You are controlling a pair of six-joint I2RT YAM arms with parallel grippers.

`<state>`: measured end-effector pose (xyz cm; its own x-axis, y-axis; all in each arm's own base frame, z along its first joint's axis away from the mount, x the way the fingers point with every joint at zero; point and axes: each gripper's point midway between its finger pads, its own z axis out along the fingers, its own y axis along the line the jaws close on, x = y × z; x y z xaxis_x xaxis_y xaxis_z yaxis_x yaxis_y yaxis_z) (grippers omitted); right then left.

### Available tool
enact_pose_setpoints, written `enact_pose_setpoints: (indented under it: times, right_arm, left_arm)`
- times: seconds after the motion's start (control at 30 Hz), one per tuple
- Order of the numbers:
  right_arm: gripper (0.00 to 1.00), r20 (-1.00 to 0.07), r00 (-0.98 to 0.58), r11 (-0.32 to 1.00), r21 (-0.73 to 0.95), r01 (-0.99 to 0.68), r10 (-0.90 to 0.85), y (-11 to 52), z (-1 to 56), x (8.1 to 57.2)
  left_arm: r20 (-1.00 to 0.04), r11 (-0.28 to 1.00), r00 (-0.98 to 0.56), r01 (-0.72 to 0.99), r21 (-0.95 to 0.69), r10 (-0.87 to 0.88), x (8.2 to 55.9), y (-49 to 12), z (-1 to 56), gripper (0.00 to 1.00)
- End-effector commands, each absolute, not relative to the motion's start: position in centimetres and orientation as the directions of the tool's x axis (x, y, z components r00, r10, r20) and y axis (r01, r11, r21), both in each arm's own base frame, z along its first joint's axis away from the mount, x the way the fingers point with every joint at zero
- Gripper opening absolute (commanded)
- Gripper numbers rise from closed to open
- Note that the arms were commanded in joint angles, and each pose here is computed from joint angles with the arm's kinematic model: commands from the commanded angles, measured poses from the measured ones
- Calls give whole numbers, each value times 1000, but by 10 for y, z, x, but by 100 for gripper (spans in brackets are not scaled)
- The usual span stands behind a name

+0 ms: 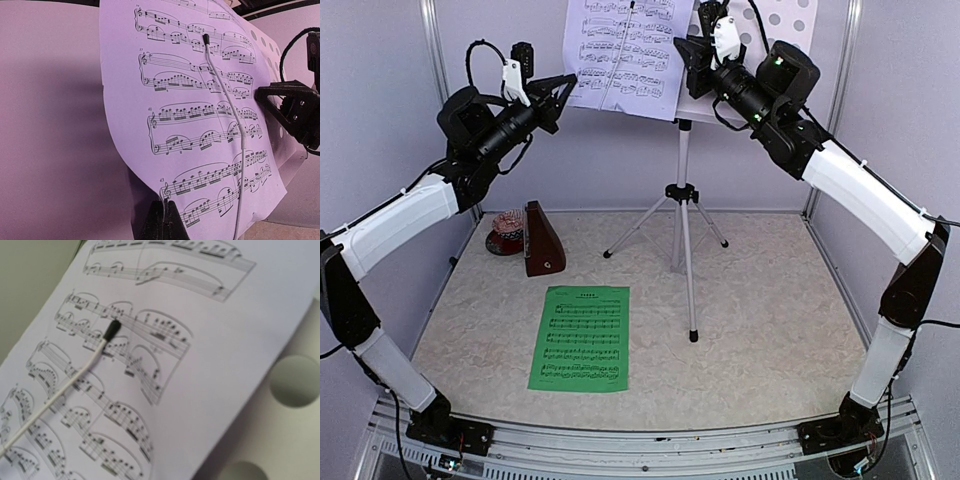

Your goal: Set up the instrument practice props

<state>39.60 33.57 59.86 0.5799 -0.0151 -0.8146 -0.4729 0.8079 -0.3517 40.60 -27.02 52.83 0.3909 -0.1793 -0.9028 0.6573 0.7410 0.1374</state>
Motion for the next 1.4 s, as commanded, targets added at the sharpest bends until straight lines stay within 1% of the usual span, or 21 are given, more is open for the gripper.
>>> enact_pose_setpoints:
  times: [0.0, 0.1, 0.17, 0.2, 0.23, 0.27, 0.3, 0.33, 0.43, 0.5, 0.6, 0.73, 0.83, 0.93, 1.03, 1.07, 1.13, 1.27, 1.37]
  right_arm:
    - [10, -806, 591, 819, -350, -454, -17, 333, 601, 397]
    - [9, -804, 594, 824, -353, -444, -25, 332, 601, 398]
    - [11, -803, 595, 824, -353, -443, -24, 331, 602, 397]
    - [14, -802, 598, 824, -354, -443, -23, 330, 604, 396]
    - [19, -801, 599, 819, -356, -449, -20, 330, 605, 394]
    - [25, -800, 600, 812, -358, -462, -12, 331, 607, 390]
    - [32, -799, 601, 802, -361, -476, -3, 333, 610, 386]
    - [39, -797, 604, 793, -366, -487, 3, 334, 612, 382]
    - [56, -793, 609, 774, -378, -509, 13, 336, 617, 371]
    - [63, -792, 610, 770, -376, -515, 21, 335, 620, 365]
    - [73, -787, 617, 758, -381, -530, 35, 333, 622, 355]
    - [79, -779, 625, 733, -397, -552, 48, 332, 624, 336]
    - [77, -791, 611, 713, -406, -572, 39, 335, 618, 328]
    - [75, -804, 594, 715, -400, -573, 26, 335, 606, 321]
    - [69, -810, 586, 725, -392, -567, 20, 337, 594, 317]
    - [67, -814, 581, 721, -392, -572, 19, 340, 589, 317]
    - [55, -826, 563, 707, -392, -589, 11, 352, 581, 319]
    - [35, -840, 543, 688, -397, -608, -5, 377, 567, 326]
    - [25, -848, 530, 688, -393, -610, -15, 390, 561, 335]
  left_arm:
    - [-885, 754, 414, 646, 119, -214, 397, -268, 537, 0]
    - [-885, 755, 413, 645, 118, -214, 396, -271, 536, 0]
    - [-887, 762, 411, 638, 114, -211, 395, -273, 535, 5]
    - [-887, 767, 410, 632, 109, -212, 395, -272, 536, 8]
    - [-888, 772, 407, 627, 101, -214, 395, -271, 537, 12]
    - [-889, 775, 404, 626, 94, -218, 394, -269, 538, 20]
    - [-890, 777, 398, 624, 84, -223, 393, -268, 538, 31]
    - [-888, 781, 396, 621, 72, -233, 391, -265, 540, 38]
    - [-881, 792, 396, 609, 41, -258, 384, -256, 539, 53]
    - [-880, 799, 396, 601, 32, -263, 379, -252, 539, 63]
    - [-883, 812, 389, 584, 15, -263, 373, -245, 541, 73]
    - [-889, 833, 373, 553, -17, -266, 365, -232, 534, 77]
    - [-903, 838, 352, 545, -16, -246, 360, -228, 529, 75]
    - [-918, 837, 332, 547, -1, -217, 358, -230, 527, 69]
    - [-920, 814, 335, 580, 32, -202, 352, -241, 535, 54]
    - [-922, 805, 335, 591, 46, -194, 351, -247, 536, 51]
    - [-927, 798, 336, 598, 72, -168, 351, -259, 539, 46]
    - [-930, 795, 344, 597, 110, -130, 352, -285, 540, 38]
    - [-933, 798, 337, 593, 106, -126, 360, -293, 542, 35]
